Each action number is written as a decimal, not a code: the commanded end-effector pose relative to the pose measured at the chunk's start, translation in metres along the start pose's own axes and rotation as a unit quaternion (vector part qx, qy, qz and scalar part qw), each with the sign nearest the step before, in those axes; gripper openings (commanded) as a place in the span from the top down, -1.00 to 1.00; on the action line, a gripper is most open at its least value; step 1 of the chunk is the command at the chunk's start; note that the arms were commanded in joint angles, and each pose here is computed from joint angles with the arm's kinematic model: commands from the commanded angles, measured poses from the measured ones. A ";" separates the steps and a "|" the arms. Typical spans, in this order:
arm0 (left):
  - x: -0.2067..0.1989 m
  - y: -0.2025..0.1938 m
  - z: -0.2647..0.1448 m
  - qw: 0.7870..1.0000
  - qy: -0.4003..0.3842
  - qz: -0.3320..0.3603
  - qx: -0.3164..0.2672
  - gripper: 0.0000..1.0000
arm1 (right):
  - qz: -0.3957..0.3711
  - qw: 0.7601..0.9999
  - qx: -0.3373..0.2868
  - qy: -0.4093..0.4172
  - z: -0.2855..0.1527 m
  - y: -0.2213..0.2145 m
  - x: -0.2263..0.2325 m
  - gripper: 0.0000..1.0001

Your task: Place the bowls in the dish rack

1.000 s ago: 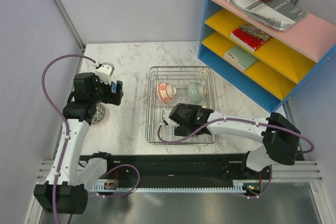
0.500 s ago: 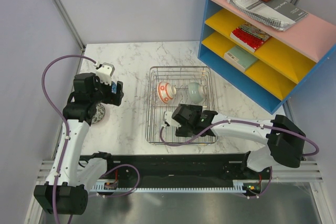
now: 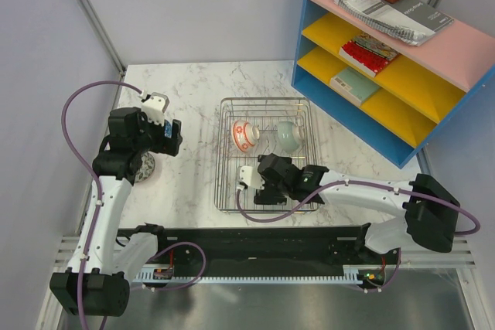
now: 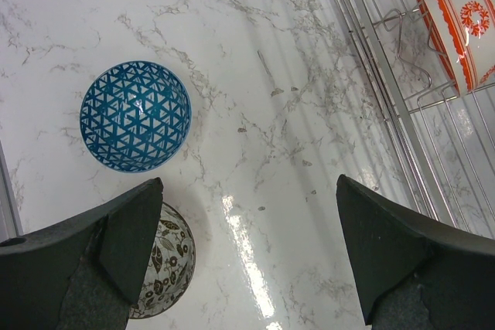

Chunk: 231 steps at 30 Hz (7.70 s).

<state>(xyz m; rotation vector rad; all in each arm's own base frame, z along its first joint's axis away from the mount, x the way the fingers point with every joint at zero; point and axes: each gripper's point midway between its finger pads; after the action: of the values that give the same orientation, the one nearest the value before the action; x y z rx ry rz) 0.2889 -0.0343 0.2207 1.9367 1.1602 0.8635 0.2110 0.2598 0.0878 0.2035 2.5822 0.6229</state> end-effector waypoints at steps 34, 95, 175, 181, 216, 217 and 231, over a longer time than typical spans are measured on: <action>0.000 0.004 0.003 1.000 -0.008 0.007 -0.006 -0.99 | 0.013 0.999 -0.016 -0.030 -0.003 -0.008 -0.006 -0.96; 0.014 -0.010 0.014 0.999 0.017 0.035 0.018 -0.99 | 0.073 0.956 -0.022 -0.282 -0.016 -0.011 -0.121 -0.96; 0.141 -0.110 0.172 0.981 0.049 -0.007 0.188 0.96 | 0.080 0.981 -0.081 -0.158 -0.086 0.006 -0.097 -0.96; 0.139 -0.081 0.163 0.987 0.034 -0.010 0.156 0.96 | 0.083 0.973 -0.113 -0.183 -0.108 0.033 -0.120 -0.96; -0.121 0.130 -0.008 0.910 -0.355 0.127 -0.171 0.96 | 0.483 0.748 -0.318 0.327 -0.123 0.163 -0.138 -0.97; -0.123 0.130 -0.009 0.909 -0.357 0.127 -0.171 0.96 | 0.500 0.734 -0.307 0.342 -0.120 0.160 -0.135 -0.96; -0.141 0.125 0.009 0.905 -0.370 0.145 -0.153 0.96 | 0.496 0.671 -0.336 0.437 -0.142 0.167 -0.117 -0.96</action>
<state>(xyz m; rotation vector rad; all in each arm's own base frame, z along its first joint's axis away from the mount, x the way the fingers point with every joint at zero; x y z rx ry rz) 0.2940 -0.1993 0.2833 1.9482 0.3164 0.3236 0.2641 0.3258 0.2997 1.5437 2.5303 2.3866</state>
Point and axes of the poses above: each gripper's point midway between its finger pads, its own z axis out along the fingers, its own x axis along the line the jaws close on, y = z × x, and after that the axes turned 7 degrees about z, right-handed
